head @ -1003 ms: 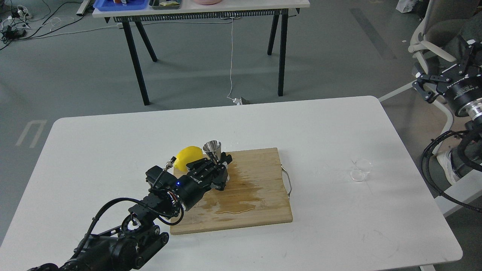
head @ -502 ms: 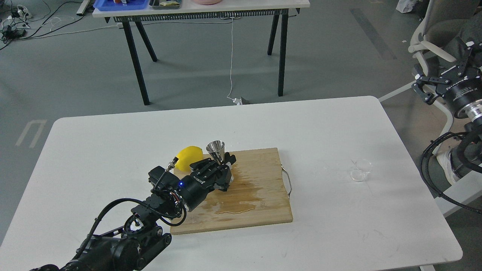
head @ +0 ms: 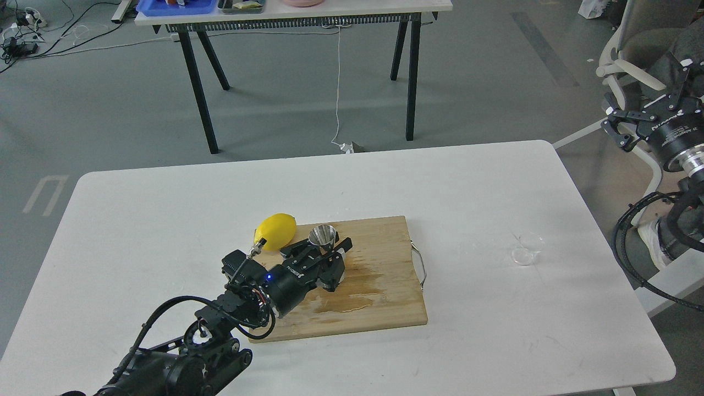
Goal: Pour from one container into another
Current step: 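Lower the jigger upright onto the board beside the lemon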
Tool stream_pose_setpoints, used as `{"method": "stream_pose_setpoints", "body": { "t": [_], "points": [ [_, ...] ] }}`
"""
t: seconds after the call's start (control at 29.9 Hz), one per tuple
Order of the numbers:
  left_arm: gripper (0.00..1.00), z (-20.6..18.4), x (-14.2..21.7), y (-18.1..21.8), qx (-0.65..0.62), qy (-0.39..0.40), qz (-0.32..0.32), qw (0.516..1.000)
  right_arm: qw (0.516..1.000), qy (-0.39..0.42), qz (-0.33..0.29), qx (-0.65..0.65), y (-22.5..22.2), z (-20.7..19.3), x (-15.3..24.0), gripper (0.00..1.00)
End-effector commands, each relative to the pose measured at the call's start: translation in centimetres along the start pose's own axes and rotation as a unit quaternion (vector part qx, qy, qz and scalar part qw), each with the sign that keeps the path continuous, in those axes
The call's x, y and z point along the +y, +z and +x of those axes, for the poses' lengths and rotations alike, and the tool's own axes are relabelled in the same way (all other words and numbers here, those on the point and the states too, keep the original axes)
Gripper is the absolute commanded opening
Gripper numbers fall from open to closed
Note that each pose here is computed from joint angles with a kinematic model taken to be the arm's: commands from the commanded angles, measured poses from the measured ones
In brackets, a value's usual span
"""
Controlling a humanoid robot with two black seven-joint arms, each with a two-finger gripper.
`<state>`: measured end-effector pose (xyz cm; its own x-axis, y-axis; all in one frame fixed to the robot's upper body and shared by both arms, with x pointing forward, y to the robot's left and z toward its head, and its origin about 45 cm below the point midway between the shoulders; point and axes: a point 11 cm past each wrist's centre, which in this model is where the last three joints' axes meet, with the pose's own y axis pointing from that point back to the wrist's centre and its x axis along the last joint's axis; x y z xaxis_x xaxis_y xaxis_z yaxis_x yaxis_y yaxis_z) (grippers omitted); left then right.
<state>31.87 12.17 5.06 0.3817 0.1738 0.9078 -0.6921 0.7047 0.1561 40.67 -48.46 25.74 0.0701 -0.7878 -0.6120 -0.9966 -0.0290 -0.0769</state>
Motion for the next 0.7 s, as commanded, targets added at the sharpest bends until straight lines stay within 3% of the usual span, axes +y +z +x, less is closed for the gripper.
{"method": "stream_pose_setpoints", "body": {
  "t": [0.0,0.37,0.67],
  "points": [
    [0.36,-0.35,0.18,0.04,0.001,-0.004,0.000,1.000,1.000,0.001,-0.001,0.000,0.04,0.07,0.06,0.99],
    [0.37,-0.35,0.18,0.04,0.001,-0.004,0.000,1.000,1.000,-0.001,-0.002,-0.004,0.40,-0.08,-0.03,0.99],
    [0.44,-0.38,0.19,0.06,0.001,-0.004,0.000,1.000,1.000,-0.001,-0.002,-0.004,0.40,-0.08,-0.03,0.99]
  ]
}}
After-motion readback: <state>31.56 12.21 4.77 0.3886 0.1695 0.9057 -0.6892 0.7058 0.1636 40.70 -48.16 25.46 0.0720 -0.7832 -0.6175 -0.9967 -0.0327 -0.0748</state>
